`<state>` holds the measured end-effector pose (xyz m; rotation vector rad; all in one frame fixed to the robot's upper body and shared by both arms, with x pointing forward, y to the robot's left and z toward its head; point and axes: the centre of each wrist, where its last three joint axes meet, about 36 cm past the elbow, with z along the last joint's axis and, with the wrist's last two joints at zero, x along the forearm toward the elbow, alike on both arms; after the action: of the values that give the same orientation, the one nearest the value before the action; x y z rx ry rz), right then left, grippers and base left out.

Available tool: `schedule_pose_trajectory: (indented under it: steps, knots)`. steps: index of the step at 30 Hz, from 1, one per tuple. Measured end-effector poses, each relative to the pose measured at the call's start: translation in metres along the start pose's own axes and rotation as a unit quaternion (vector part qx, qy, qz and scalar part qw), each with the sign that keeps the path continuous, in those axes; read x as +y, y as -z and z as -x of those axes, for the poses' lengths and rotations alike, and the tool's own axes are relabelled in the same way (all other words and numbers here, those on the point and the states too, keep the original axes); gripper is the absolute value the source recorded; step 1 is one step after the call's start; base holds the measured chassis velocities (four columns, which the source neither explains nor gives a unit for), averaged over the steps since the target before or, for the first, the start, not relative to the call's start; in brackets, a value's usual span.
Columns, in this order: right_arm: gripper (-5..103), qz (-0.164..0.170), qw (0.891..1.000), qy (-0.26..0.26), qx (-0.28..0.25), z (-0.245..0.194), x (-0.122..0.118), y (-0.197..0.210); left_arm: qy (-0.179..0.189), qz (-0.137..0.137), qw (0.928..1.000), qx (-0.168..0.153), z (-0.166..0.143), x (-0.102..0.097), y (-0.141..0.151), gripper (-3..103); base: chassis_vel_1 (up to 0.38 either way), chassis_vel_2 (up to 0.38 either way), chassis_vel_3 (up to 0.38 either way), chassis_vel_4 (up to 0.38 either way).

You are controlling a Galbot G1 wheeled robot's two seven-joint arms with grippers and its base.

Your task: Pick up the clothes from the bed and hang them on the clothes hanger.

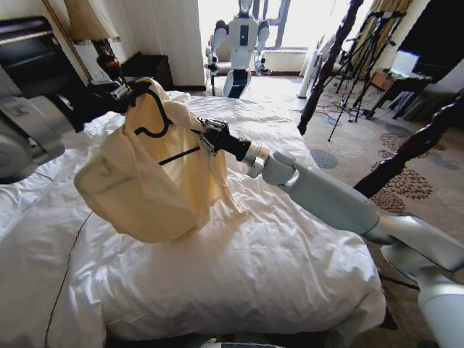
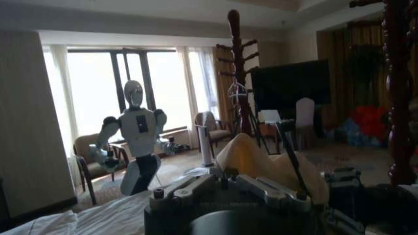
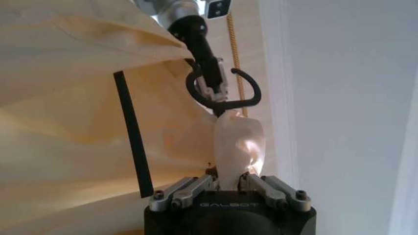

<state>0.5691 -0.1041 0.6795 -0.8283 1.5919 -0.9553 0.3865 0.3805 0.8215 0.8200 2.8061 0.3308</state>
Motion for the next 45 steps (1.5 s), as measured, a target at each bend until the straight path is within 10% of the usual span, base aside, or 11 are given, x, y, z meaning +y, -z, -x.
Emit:
schedule_pose_trajectory:
  steps: [5,15,29,45]
  knots:
    - [8,-0.001,1.0,-0.016,0.011,0.001,-0.01,-0.001,-0.015,0.001,0.9997,0.018,-0.001,-0.002,0.0,1,0.0,0.0,0.0,0.0]
    - [8,0.01,0.997,-0.062,0.04,-0.007,-0.039,-0.002,-0.06,0.011,0.9972,0.044,-0.003,0.005,-0.014,38,0.0,0.0,0.0,0.0]
    - [7,-0.012,0.993,-0.088,0.081,-0.028,-0.101,0.0,0.072,-0.012,0.9973,0.002,-0.013,0.033,-0.026,93,0.0,0.0,0.0,0.0]
    - [7,-0.015,0.992,-0.084,0.094,-0.045,-0.106,0.001,0.095,-0.018,0.9952,-0.016,-0.019,0.036,-0.021,100,0.0,0.0,0.0,0.0]
